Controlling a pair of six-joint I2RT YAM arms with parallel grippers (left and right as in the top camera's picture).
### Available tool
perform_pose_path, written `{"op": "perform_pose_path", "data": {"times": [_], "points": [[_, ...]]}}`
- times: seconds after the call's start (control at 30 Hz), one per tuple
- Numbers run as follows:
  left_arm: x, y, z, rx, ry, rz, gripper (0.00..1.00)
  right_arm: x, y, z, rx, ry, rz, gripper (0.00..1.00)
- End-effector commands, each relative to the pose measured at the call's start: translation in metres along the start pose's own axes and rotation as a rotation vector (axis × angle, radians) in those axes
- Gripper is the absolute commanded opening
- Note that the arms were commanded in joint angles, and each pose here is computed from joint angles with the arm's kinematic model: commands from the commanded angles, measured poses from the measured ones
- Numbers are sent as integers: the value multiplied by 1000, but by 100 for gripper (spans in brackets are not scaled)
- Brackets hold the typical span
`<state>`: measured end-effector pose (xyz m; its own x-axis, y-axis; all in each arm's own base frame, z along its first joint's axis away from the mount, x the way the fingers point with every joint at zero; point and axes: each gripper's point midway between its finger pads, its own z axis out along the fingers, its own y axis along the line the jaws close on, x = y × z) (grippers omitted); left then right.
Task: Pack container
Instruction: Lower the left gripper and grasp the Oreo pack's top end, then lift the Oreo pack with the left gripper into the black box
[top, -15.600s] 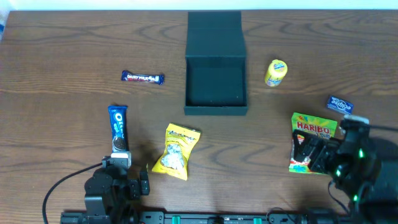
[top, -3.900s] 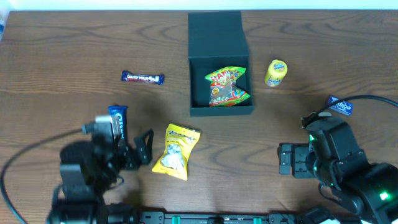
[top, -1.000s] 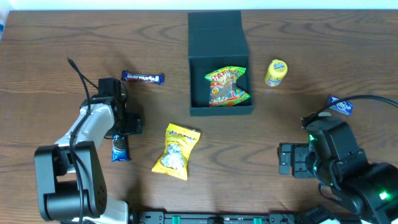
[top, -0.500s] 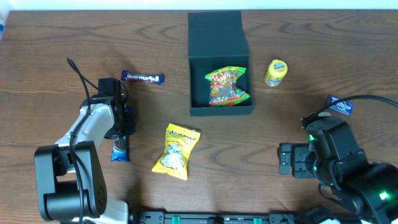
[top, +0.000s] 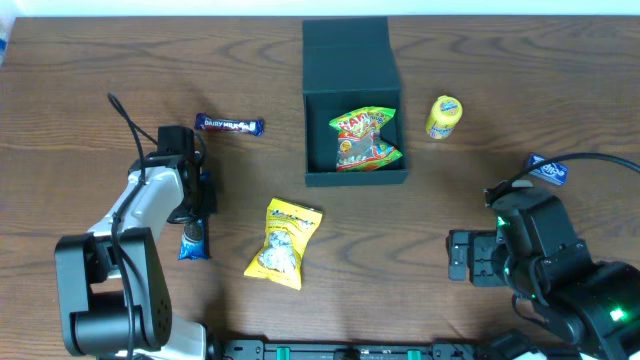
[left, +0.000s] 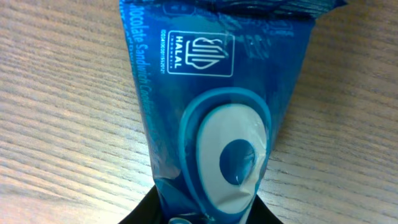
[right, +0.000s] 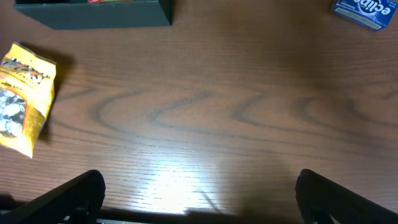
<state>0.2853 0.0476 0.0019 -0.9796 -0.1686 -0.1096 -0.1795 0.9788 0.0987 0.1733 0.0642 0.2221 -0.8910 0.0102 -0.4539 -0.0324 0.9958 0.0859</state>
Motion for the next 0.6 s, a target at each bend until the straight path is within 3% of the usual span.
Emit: {"op": "perform_pose_path", "data": {"times": [0.0, 0.57], "points": [[6, -2, 1, 18, 26, -4, 21, 1, 1, -1, -3, -4, 5, 99], [-21, -20, -52, 79, -21, 25, 8, 0, 1, -1, -3, -4, 5, 99]]}}
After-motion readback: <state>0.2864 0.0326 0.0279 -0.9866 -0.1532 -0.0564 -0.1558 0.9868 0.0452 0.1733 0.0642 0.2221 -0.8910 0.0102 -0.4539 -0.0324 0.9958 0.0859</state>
